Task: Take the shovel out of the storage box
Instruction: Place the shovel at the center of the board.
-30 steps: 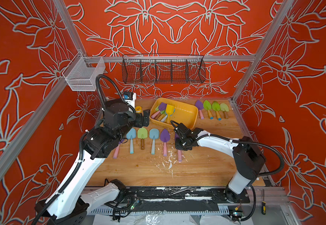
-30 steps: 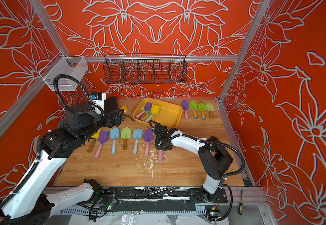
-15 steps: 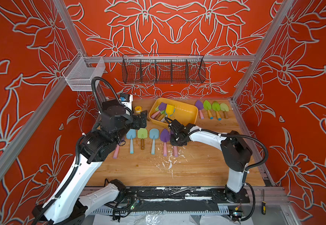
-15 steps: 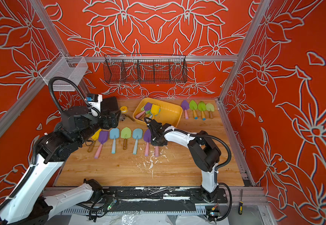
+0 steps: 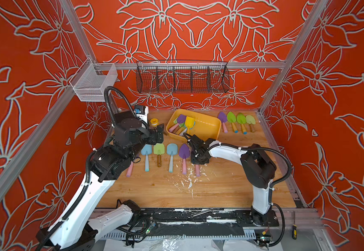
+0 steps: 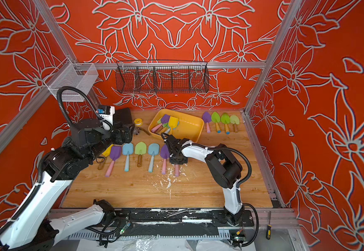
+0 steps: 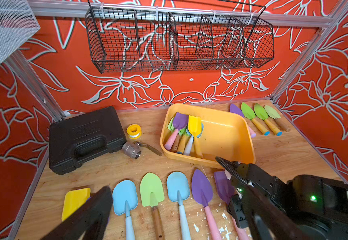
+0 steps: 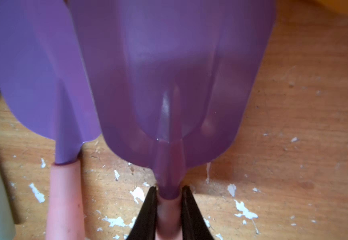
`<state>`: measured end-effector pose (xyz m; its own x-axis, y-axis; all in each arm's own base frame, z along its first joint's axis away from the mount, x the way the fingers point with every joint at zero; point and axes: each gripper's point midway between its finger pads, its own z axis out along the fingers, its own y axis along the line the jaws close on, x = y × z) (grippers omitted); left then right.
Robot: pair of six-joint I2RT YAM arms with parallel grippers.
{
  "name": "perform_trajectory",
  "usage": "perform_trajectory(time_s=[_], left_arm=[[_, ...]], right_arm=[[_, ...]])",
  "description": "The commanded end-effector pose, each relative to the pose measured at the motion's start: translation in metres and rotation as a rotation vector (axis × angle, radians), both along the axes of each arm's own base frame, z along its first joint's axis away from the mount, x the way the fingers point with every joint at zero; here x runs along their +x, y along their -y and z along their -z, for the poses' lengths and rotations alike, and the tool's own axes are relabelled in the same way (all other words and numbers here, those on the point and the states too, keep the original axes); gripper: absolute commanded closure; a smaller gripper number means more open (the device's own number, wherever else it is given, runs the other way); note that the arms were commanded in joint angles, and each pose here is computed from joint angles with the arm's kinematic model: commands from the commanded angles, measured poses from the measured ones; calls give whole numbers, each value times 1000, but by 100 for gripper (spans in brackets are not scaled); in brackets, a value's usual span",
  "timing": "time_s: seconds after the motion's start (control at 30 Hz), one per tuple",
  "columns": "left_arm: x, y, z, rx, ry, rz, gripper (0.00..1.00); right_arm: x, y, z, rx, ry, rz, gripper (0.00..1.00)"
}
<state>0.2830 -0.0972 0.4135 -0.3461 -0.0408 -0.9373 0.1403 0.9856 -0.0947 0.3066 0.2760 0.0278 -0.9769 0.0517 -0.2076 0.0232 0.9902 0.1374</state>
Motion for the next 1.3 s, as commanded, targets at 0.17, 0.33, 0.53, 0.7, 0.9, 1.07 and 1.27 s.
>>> perform_trajectory(time_s=[0.17, 0.33, 0.53, 0.7, 0.9, 1.07, 1.27], left_arm=[[-1, -4, -2, 2, 6, -14, 3], [-1, -4, -1, 1, 6, -12, 3], [-1, -4, 0, -2, 3, -14, 3], [-1, -4, 0, -5, 2, -15, 3], [-1, -3, 0, -8, 2, -14, 3], [0, -2, 1, -13, 1, -10, 3], [1, 3, 2, -19, -1, 12, 3]], right_arm=[[6, 8, 3, -42, 8, 50, 100], [5, 9, 5, -45, 5, 61, 80], [5, 12, 4, -55, 3, 64, 69], [6, 11, -1, -50, 13, 69, 61], [10, 8, -19, -30, 32, 71, 54], [12, 5, -43, 0, 52, 76, 49], [13, 6, -85, 47, 118, 58, 38]])
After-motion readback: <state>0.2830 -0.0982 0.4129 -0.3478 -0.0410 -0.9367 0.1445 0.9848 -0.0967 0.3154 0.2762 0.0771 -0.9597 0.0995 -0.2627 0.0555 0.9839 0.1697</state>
